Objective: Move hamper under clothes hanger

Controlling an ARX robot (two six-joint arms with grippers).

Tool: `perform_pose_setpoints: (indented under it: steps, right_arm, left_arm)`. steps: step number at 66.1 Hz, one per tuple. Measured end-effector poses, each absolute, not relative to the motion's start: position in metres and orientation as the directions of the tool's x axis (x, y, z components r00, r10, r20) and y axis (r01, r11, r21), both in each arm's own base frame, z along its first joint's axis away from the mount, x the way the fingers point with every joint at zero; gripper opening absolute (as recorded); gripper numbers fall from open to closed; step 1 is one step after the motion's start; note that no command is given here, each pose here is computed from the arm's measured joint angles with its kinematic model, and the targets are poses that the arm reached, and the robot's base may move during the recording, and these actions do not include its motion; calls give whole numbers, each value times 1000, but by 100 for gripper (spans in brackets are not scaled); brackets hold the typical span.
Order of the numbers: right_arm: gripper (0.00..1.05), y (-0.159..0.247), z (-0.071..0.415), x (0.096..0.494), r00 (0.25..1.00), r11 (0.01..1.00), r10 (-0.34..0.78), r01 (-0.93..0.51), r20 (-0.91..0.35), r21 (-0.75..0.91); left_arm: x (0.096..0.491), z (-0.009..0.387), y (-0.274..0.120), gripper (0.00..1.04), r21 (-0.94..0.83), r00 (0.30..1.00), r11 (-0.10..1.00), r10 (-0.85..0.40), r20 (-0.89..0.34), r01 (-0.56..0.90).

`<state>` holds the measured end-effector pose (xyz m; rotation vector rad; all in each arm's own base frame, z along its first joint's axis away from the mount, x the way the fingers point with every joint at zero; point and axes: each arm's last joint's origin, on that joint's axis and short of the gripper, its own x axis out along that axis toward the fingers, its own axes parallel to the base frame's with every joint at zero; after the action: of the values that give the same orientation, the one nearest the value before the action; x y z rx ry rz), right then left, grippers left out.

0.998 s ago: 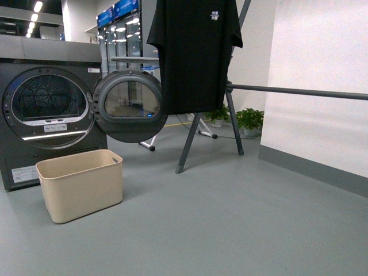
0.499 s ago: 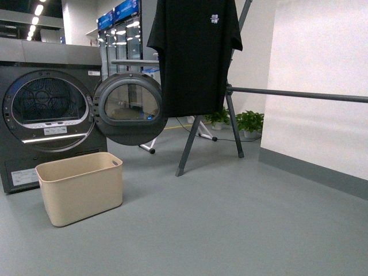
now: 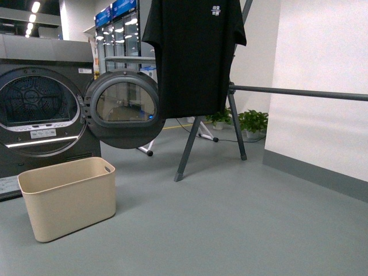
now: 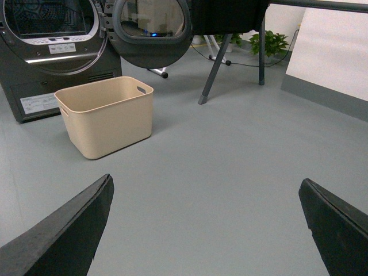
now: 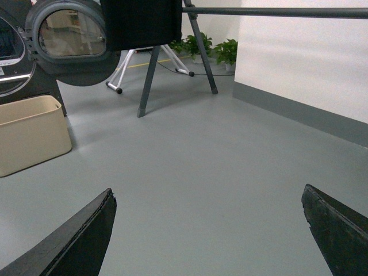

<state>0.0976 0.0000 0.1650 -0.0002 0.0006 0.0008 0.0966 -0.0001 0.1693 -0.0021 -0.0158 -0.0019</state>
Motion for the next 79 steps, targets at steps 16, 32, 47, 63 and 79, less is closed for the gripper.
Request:
perform_pose_setpoints:
  steps: [16,32,47,63,79]
  right_arm:
    - [97,0,165,98,1000,1000,0,0,-1,0]
    - [97,0,165,98,1000,1000,2,-2,0,0]
    - [97,0,165,98,1000,1000,2,-2,0,0]
    - [97,0,165,98,1000,1000,4,-4,0,-1]
    - [97,0,165,98,1000,1000,2,-2,0,0]
  left_arm:
    - [97,169,0,98,-2,1000,1000,-2,14,2]
    - [97,169,0,98,-2,1000,1000,-2,15,2]
    - [97,169,0,98,-2,1000,1000,-2,16,2]
    - [97,169,0,98,-2,1000,1000,2,14,-2]
    - [97,169,0,98,-2,1000,1000,-2,15,2]
